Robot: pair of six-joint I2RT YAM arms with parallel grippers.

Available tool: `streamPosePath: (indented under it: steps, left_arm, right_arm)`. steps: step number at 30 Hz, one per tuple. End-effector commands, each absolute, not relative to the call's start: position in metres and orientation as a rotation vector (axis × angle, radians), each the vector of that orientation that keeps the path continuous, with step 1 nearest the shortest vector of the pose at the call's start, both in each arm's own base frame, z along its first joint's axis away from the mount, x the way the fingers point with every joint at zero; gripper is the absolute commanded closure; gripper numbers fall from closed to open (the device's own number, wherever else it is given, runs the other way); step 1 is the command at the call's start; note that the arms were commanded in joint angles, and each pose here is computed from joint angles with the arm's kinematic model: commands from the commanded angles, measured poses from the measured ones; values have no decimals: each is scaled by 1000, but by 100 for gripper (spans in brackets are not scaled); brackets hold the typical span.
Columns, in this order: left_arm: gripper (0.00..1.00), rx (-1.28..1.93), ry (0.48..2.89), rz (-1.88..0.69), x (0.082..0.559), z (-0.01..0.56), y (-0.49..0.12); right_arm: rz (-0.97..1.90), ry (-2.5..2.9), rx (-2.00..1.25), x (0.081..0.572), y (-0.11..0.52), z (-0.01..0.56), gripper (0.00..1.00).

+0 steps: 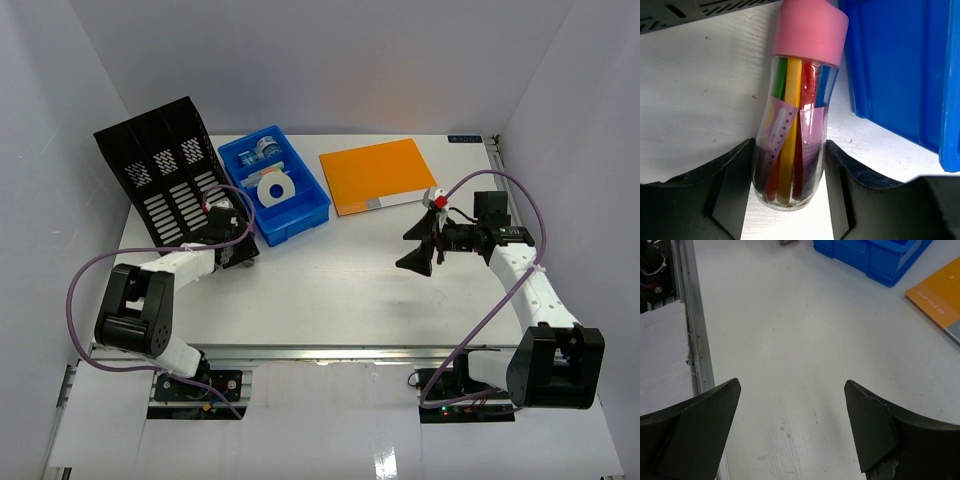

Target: Organize the desk

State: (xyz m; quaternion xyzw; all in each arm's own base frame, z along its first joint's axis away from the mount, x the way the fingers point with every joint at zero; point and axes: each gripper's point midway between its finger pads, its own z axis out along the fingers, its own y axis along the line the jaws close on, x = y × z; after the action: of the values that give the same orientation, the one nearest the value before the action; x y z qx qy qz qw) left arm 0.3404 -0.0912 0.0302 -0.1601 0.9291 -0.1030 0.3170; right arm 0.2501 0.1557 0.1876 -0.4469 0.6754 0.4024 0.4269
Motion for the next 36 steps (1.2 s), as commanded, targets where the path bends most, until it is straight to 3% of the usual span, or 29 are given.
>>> streamPosePath:
  steps: [1,6,13,24,32,36]
  left_arm:
    - [51,-389,2491,-217,328,24,-87]
    - [77,-349,2471,-229,328,41,-91]
    - [100,-229,2370,-320,320,91,-101]
    - [100,-119,2219,-266,311,163,-87]
    - [100,265,2047,-341,372,226,-126]
    - [100,515,2014,-407,404,228,-157]
  right_arm:
    - [1011,1642,-1122,250,157,198,9]
    - [1013,1636,-1124,249,157,199,9]
    - [1013,1630,-1126,248,158,201,9]
    - [1018,1619,-1129,247,158,203,9]
    - [1017,1623,-1129,247,158,202,9]
    - [1016,1624,-1129,247,158,201,9]
